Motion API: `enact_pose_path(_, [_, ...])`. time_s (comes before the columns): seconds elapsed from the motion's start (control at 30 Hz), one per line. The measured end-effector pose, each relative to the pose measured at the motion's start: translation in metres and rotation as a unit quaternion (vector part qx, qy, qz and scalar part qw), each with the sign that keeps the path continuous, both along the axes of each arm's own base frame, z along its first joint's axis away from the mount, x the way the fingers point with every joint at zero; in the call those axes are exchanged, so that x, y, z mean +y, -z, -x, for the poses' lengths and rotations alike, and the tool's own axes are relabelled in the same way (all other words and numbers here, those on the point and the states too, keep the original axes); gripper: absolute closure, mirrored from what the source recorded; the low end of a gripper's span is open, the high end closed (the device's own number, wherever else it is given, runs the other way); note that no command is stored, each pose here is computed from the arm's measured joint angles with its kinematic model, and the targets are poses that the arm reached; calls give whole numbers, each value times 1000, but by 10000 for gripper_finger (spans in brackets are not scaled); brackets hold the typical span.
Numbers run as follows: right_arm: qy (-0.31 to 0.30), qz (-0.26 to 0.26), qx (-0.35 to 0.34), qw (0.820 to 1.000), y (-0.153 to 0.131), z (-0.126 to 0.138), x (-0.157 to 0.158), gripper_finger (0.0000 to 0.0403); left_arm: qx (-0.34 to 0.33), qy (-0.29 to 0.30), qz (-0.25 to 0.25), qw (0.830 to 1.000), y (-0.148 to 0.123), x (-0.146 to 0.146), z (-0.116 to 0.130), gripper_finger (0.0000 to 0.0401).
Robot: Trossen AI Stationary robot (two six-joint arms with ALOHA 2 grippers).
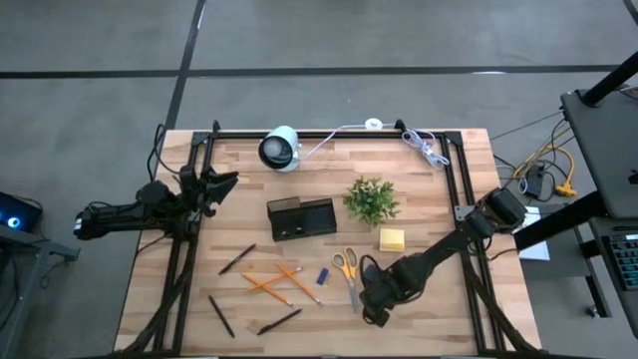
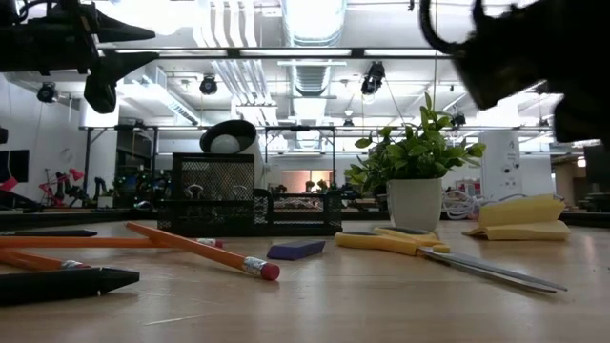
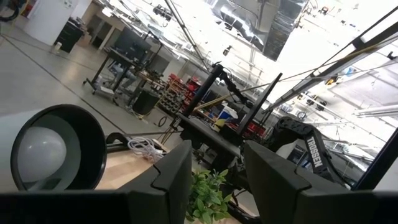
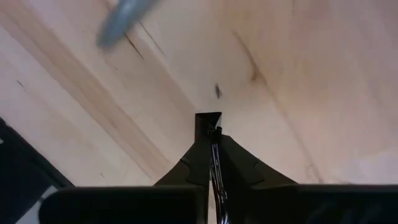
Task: Pick and place office supplies into organizer
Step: Put the binder clip in the black desk organizer
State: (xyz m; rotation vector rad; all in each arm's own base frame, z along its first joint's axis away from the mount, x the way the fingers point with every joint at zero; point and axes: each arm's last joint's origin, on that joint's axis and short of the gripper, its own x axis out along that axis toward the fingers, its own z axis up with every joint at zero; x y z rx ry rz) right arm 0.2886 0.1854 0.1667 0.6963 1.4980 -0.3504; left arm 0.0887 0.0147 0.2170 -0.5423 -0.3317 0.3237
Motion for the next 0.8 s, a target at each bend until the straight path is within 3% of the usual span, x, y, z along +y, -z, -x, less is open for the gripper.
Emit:
enact_pose_path(0.27, [-48,0,-51,998,-16,-28,-27,394,-1,0,0,1000,0,0,0,269])
enact_pose_path(0.5, [-77,36,-119,989,-39,-57,-59,394,0,0,0,1000,0,0,0,269])
enact_pose_path(0.8, [-106,68,-238,963,-71,-92,-95,394,0,-4,1,1000,0,0,0,269])
